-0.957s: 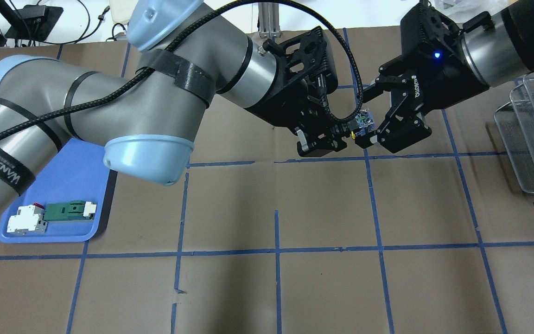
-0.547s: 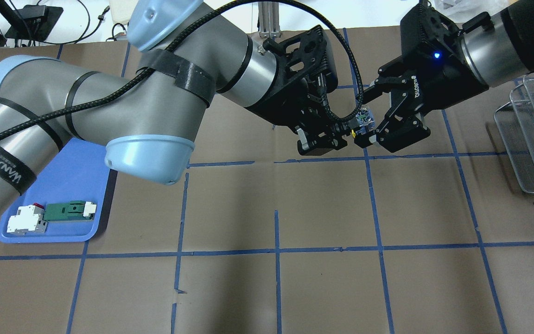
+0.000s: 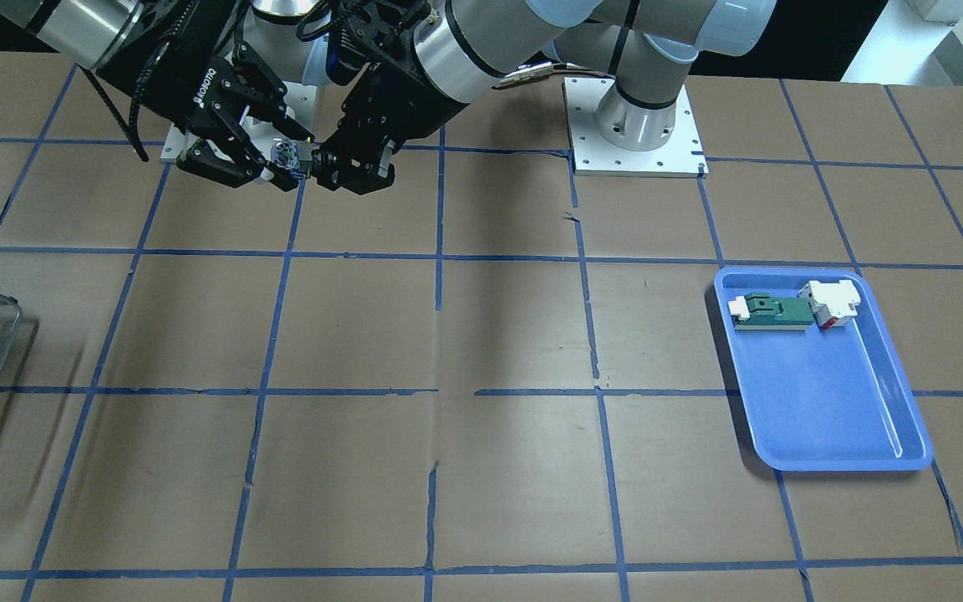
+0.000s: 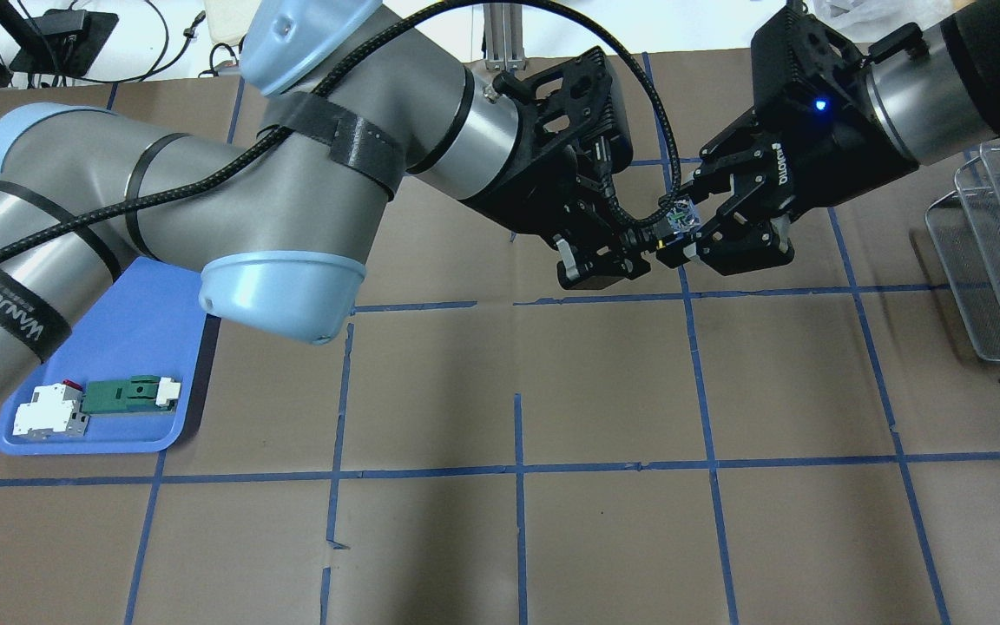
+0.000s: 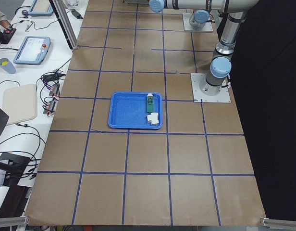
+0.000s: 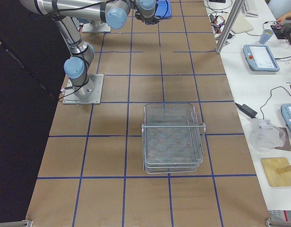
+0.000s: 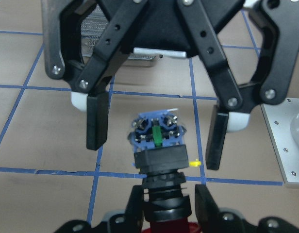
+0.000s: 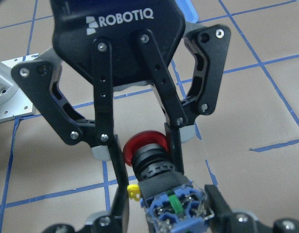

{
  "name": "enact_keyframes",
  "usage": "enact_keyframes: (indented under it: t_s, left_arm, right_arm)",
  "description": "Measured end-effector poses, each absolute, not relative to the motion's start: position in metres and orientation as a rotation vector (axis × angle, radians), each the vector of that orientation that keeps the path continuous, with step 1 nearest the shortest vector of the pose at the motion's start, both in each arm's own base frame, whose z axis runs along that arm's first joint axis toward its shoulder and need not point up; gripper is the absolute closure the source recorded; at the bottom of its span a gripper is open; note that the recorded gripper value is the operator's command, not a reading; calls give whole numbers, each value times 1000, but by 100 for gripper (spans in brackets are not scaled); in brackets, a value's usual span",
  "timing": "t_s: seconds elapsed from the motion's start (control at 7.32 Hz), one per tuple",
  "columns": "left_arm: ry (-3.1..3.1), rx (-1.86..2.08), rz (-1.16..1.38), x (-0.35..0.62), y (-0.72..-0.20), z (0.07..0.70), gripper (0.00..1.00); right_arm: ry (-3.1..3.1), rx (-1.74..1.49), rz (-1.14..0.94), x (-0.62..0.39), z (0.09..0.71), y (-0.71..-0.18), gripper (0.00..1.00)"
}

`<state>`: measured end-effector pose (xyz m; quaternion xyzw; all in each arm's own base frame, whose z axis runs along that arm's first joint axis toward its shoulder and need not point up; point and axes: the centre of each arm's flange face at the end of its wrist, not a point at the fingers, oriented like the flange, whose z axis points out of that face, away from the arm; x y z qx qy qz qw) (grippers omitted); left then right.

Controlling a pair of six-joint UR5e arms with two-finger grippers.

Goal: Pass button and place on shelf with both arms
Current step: 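Open the left gripper and withdraw it while the right gripper pulls the button away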

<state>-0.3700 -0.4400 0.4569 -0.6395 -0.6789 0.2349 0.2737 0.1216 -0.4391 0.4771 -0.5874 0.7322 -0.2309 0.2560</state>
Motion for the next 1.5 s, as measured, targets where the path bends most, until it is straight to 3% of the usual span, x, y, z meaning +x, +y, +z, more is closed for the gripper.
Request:
enact_keyframes:
  t_s: [0.14,0.27,0.41,0.55,1.5]
  left_arm:
    - [-1826,-1721,636,-370,-440,457,100]
    - [-1826,-1721,637,-370,-440,458,89]
    - [-1827,-1721,638,-370,-440,458,32]
    - [-1828,-1721,639,-370,-440,458,15]
    - [-1879,-1718,670,-358,-444,472,16]
  right_arm:
    - [1990,-1596,-624,121,478,-439,100]
    - [1991,-1597,-621,121,478,-438,100]
    - [1993,-1598,-618,121,477,-438,100]
    - [1994,-1598,-615,121,477,-438,100]
    - [2016,-1610,-596,116,479,-442,100]
